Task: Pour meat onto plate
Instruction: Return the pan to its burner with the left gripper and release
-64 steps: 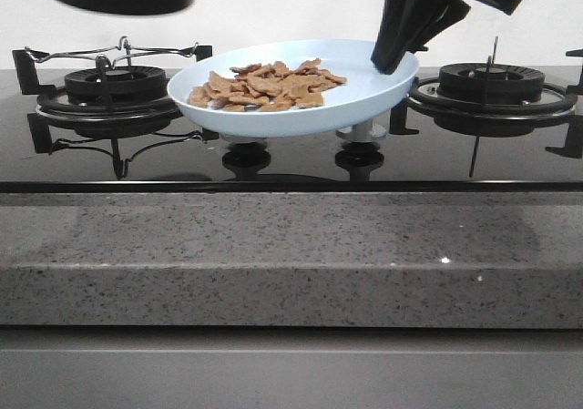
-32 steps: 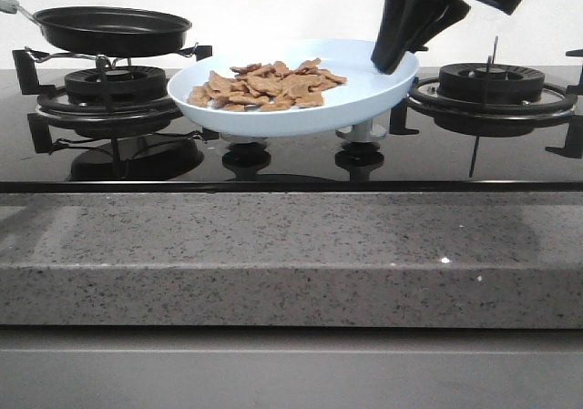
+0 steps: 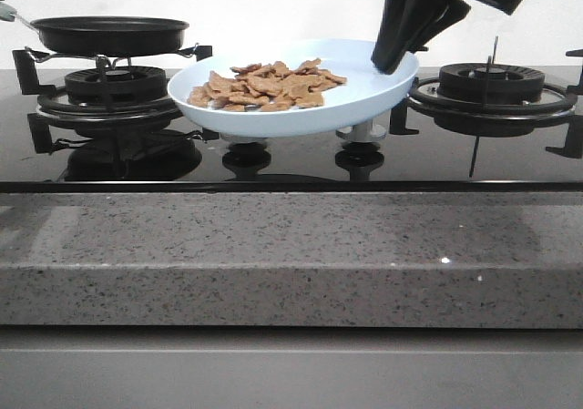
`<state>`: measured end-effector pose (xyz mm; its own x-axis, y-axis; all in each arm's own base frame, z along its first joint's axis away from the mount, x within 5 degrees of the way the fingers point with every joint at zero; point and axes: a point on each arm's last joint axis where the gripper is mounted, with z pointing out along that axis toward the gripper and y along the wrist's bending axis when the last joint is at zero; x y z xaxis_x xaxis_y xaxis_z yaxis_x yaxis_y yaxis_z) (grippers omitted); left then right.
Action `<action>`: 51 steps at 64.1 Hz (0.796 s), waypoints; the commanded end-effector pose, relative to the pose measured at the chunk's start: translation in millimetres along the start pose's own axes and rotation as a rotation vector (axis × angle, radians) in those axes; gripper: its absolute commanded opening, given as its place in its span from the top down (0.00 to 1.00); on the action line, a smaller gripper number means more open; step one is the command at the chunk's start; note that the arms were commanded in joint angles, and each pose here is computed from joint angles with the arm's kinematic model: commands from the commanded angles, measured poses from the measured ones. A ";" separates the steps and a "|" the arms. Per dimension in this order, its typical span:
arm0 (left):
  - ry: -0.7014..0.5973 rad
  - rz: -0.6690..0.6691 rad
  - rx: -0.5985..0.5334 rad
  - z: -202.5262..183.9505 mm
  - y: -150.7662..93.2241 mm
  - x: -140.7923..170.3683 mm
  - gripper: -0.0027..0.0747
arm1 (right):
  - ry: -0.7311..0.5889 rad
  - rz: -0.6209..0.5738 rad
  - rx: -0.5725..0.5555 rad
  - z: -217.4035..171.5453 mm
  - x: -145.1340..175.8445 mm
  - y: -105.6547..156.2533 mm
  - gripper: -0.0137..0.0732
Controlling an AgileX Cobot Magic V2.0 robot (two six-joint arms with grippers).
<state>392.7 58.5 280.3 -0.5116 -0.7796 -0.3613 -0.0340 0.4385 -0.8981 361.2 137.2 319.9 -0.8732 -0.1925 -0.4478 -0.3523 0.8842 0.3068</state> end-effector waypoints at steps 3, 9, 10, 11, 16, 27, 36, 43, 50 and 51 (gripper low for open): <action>-0.018 0.048 0.080 -11.9 -28.9 -5.0 0.51 | -0.110 -0.023 -0.030 -30.6 -6.0 12.7 0.91; -0.004 0.063 0.078 -11.9 -29.2 -4.0 0.43 | -0.110 -0.023 -0.030 -30.6 -6.0 12.7 0.91; 0.002 0.064 0.080 -11.9 -29.4 -3.5 0.43 | -0.110 -0.023 -0.030 -30.6 -6.0 12.7 0.91; 0.004 0.064 0.083 -11.9 -29.6 -3.4 0.43 | -0.110 -0.023 -0.030 -30.6 -6.0 12.7 0.91; 0.013 0.078 0.088 -13.4 -32.4 -2.4 0.43 | -0.110 -0.023 -0.030 -30.6 -6.0 12.7 0.91; 0.041 0.142 0.082 -20.2 -40.8 1.4 0.43 | -0.110 -0.023 -0.030 -30.6 -6.0 12.7 0.91; 0.069 0.166 0.072 -25.5 -46.6 5.1 0.44 | -0.110 -0.023 -0.030 -30.6 -6.0 12.7 0.91; 0.114 0.176 0.066 -27.0 -47.2 9.3 0.45 | -0.110 -0.023 -0.030 -30.6 -6.0 12.7 0.91; 0.155 0.173 0.065 -27.5 -46.7 13.1 0.45 | -0.110 -0.023 -0.030 -30.6 -6.0 12.7 0.91; 0.160 0.176 0.061 -27.5 -46.3 13.5 0.45 | -0.110 -0.023 -0.030 -30.6 -6.0 12.7 0.91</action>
<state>372.8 45.4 292.2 -0.6494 -0.6168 -0.4448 0.0357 0.5596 -0.8280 361.1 137.2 319.5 -0.8738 -0.1927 -0.4466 -0.3519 0.8843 0.3069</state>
